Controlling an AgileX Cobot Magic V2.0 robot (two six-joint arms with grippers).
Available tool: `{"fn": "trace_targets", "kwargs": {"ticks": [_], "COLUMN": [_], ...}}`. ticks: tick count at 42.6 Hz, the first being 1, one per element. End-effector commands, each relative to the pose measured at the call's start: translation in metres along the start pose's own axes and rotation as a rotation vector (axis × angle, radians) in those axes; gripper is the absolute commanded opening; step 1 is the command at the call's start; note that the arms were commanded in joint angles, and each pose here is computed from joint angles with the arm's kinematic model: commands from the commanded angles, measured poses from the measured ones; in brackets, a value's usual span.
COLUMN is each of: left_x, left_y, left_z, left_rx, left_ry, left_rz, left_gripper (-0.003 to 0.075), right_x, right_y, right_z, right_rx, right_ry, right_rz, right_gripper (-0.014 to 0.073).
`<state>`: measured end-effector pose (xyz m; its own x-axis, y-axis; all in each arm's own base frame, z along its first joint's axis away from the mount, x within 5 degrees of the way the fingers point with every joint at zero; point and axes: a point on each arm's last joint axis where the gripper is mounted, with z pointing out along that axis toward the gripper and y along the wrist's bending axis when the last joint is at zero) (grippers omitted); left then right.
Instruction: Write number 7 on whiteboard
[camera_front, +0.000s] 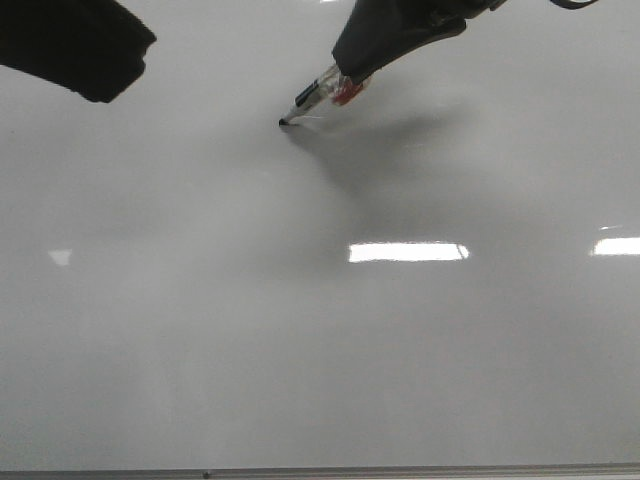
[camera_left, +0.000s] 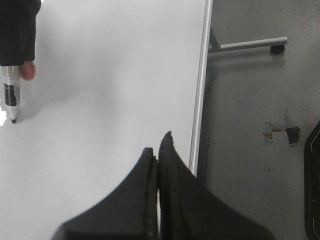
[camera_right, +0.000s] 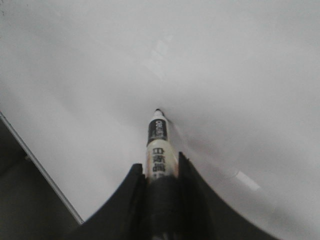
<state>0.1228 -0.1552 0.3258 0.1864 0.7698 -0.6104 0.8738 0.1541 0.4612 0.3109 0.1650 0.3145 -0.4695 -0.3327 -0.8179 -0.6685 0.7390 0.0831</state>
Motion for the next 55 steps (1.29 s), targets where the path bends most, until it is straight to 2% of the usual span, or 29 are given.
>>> {"fn": "trace_targets", "kwargs": {"ticks": [1, 15, 27, 40, 55], "left_x": [-0.014, -0.014, -0.014, -0.015, -0.015], "left_y": [0.008, 0.008, 0.008, 0.009, 0.009], "left_z": [-0.011, -0.011, -0.011, -0.011, -0.011], "left_rx": [-0.064, -0.064, -0.067, -0.07, -0.074], "left_ry": [-0.096, -0.096, -0.099, -0.102, -0.107], "left_rz": [-0.005, -0.005, -0.006, -0.006, -0.006], "left_gripper": [-0.002, -0.002, -0.002, -0.002, -0.002], "right_x": [-0.02, -0.011, 0.004, 0.009, 0.04], "right_y": [-0.004, -0.038, -0.053, -0.043, -0.022], "right_z": [-0.019, -0.036, -0.061, -0.053, 0.0], "right_rx": [0.048, 0.109, 0.177, 0.124, 0.018], "right_ry": [-0.113, -0.08, -0.07, -0.007, 0.145], "right_rz": [0.002, 0.063, 0.083, 0.053, 0.048], "right_gripper": [-0.0059, -0.0059, -0.0059, -0.0059, -0.0059]}}
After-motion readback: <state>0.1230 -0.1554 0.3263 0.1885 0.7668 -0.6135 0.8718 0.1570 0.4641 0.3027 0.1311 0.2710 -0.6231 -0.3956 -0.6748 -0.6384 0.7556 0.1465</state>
